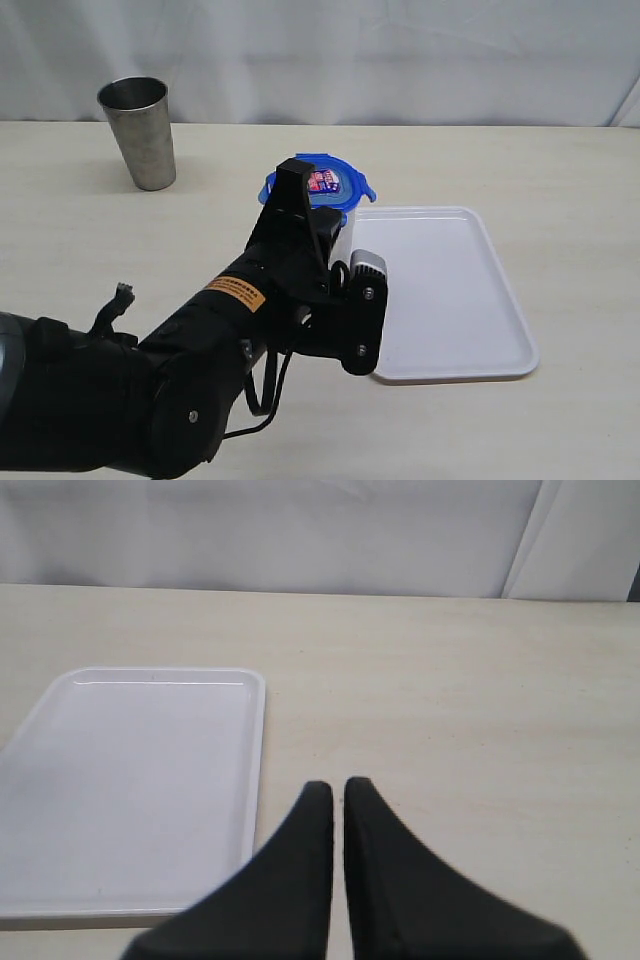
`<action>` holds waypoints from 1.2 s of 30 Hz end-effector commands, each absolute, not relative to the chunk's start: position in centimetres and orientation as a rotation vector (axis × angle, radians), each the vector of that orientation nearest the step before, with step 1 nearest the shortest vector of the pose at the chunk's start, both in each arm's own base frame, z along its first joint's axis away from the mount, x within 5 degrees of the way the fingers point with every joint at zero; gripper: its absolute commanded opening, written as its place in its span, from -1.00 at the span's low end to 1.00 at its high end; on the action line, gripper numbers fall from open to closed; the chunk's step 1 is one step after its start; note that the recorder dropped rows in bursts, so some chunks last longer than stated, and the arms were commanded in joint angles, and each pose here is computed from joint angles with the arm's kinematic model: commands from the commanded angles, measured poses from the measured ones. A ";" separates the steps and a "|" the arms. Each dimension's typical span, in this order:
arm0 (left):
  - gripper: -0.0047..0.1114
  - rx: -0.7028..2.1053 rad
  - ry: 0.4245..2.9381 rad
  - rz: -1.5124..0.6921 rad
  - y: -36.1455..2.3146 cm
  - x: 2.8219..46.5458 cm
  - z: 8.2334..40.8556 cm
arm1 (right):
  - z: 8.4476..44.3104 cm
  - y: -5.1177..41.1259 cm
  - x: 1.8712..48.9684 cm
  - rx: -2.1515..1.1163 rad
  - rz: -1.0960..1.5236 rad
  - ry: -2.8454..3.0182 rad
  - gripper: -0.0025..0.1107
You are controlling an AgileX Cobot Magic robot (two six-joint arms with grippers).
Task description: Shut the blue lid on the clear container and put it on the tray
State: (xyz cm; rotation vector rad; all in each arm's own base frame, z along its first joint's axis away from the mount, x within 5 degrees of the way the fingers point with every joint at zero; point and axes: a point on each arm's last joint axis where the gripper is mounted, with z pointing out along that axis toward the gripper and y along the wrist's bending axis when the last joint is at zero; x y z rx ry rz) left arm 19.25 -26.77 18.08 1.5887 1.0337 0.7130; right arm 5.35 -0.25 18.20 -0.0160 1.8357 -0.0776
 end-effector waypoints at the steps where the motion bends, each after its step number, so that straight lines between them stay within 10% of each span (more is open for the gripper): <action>1: -0.92 1.563 1.047 0.716 -26.6 19.2 18.3 | 18.2 -0.2 5.3 -0.018 -0.077 1.831 -0.88; 18: -0.43 1.546 1.064 0.697 -26.6 19.2 18.3 | 18.2 -0.2 5.3 -0.018 -0.077 1.831 -0.88; 36: -0.42 1.474 1.127 0.689 -26.4 19.4 18.5 | 18.2 -0.2 5.3 -0.018 -0.077 1.831 -0.88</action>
